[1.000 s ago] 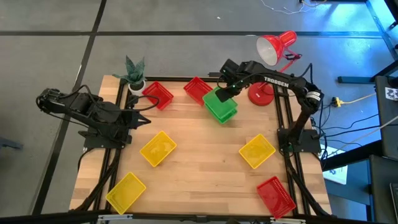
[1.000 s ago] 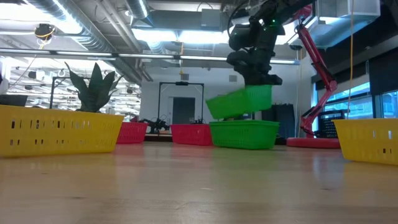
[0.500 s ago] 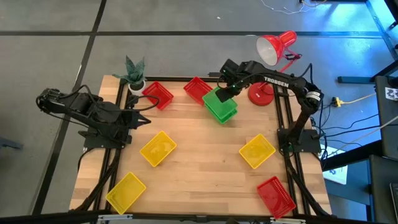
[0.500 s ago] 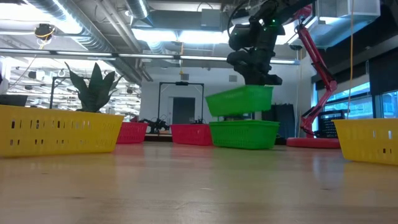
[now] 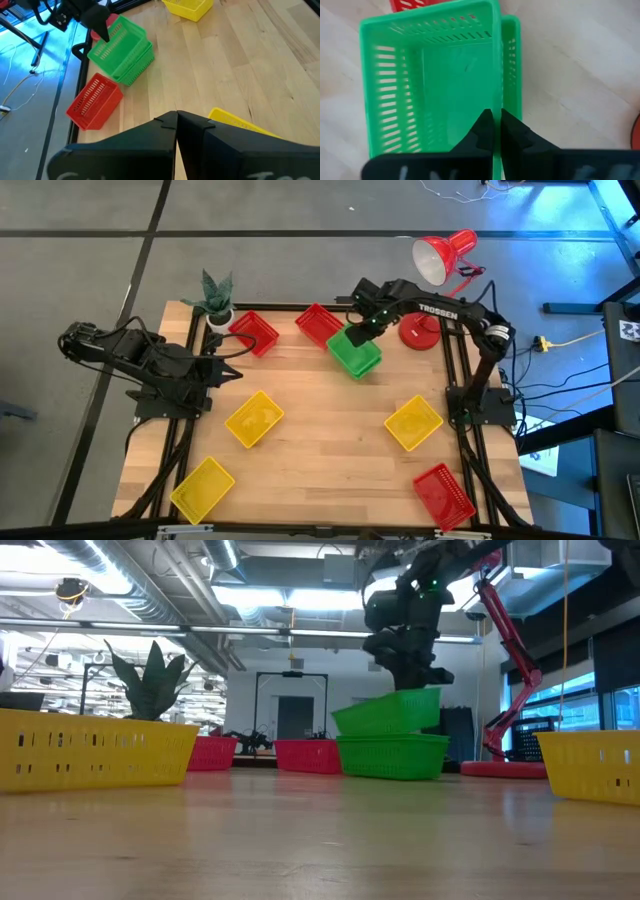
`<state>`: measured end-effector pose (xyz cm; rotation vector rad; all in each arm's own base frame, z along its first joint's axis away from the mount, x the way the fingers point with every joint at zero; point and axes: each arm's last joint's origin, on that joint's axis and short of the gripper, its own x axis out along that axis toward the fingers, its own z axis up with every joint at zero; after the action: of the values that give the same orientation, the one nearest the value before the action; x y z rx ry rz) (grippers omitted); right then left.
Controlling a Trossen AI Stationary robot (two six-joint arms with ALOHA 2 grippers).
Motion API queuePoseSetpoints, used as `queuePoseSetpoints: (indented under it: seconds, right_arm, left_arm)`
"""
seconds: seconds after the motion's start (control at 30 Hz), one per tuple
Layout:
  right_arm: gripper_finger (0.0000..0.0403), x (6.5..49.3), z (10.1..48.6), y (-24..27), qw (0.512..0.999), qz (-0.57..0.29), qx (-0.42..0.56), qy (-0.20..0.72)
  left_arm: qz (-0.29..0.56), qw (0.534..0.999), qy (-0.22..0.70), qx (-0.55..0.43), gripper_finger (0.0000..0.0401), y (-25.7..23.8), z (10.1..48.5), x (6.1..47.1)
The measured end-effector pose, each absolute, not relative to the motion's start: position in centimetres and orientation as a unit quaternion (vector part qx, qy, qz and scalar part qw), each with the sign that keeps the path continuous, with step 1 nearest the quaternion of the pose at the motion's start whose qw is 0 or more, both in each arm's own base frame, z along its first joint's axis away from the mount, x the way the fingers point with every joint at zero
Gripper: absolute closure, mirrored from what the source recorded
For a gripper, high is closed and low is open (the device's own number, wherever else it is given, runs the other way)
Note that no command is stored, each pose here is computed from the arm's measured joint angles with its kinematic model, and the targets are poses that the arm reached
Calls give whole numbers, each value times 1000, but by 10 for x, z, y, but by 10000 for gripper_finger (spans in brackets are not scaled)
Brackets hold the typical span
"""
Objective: Stack baskets by color
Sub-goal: Stack the bottom green bin on the top green bin
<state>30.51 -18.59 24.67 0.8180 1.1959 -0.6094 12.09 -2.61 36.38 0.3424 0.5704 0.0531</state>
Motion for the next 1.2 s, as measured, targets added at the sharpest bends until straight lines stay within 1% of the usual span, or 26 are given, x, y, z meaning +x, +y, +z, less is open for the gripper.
queuePoseSetpoints:
  seconds: [0.2, 0.37, 0.47, 0.67, 0.9, 1.07, 1.2]
  right_arm:
    - [392, 312, 231, -190, 700, -264, 366, 554]
    - [366, 315, 224, -191, 696, -261, 367, 559]
    - [348, 317, 223, -193, 708, -258, 360, 550]
    - [313, 322, 232, -196, 723, -253, 355, 536]
    - [309, 324, 257, -196, 732, -244, 342, 537]
    - [309, 346, 271, -180, 778, -219, 314, 499]
    - [311, 365, 271, -150, 809, -162, 264, 500]
  left_arm:
    - [26, 945, 280, 168, 401, -26, 364, 121]
    - [26, 945, 280, 168, 401, -26, 364, 121]
    - [26, 945, 280, 168, 401, -26, 364, 121]
    - [26, 945, 280, 168, 401, -26, 364, 121]
    - [26, 945, 280, 167, 401, -26, 364, 121]
    - [27, 945, 280, 165, 401, -26, 364, 121]
    - [27, 945, 280, 165, 401, -26, 364, 121]
